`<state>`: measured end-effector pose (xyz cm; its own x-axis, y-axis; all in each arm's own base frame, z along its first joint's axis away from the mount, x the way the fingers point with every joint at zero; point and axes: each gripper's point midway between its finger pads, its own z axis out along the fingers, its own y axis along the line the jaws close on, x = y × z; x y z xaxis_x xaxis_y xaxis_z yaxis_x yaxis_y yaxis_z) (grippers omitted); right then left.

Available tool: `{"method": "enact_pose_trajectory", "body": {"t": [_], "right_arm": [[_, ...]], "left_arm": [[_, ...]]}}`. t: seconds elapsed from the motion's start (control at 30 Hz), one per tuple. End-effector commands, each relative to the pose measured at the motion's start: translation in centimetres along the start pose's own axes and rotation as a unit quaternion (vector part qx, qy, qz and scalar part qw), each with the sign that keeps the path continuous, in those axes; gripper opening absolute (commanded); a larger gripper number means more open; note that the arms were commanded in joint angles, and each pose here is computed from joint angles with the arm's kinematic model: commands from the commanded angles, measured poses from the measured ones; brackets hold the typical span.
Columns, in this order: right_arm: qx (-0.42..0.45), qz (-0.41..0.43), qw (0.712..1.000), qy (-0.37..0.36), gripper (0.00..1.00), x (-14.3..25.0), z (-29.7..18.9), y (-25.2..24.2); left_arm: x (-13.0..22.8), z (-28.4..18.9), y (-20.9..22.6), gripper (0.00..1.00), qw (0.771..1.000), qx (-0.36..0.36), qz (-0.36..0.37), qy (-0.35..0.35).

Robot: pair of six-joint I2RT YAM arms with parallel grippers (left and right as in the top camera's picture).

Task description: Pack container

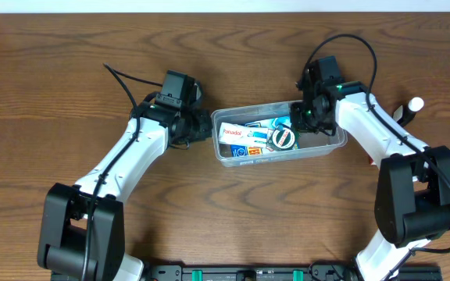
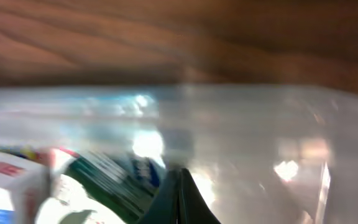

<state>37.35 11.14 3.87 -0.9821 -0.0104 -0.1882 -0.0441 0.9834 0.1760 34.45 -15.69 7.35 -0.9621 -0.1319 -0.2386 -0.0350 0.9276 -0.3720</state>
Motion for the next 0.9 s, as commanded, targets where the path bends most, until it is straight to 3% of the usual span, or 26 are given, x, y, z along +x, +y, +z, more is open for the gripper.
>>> {"method": "enact_pose_trajectory", "body": {"t": [0.0, 0.13, 0.47, 0.67, 0.87], "right_arm": [[0.035, -0.01, 0.999, 0.008, 0.01, 0.3, 0.0, -1.0], [0.013, -0.018, 1.0, 0.021, 0.01, 0.9, 0.1, -0.1], [-0.153, -0.049, 0.986, 0.051, 0.01, 2.2, -0.7, 5.8], [-0.151, -0.076, 0.984, 0.053, 0.01, 2.5, -0.7, 5.9], [-0.083, -0.074, 0.993, 0.029, 0.01, 1.4, -0.1, 3.7]], "left_arm": [[0.0, -0.1, 1.4, 0.06, 0.999, -0.033, -0.005, -0.004], [0.2, -0.2, 2.1, 0.06, 0.999, -0.05, -0.018, -0.003], [0.0, -0.2, 2.0, 0.06, 0.999, -0.049, -0.017, -0.006], [-0.1, -0.2, 2.0, 0.06, 0.999, -0.048, -0.017, -0.008], [-0.2, -0.2, 1.9, 0.06, 0.999, -0.047, -0.016, -0.01]]}}
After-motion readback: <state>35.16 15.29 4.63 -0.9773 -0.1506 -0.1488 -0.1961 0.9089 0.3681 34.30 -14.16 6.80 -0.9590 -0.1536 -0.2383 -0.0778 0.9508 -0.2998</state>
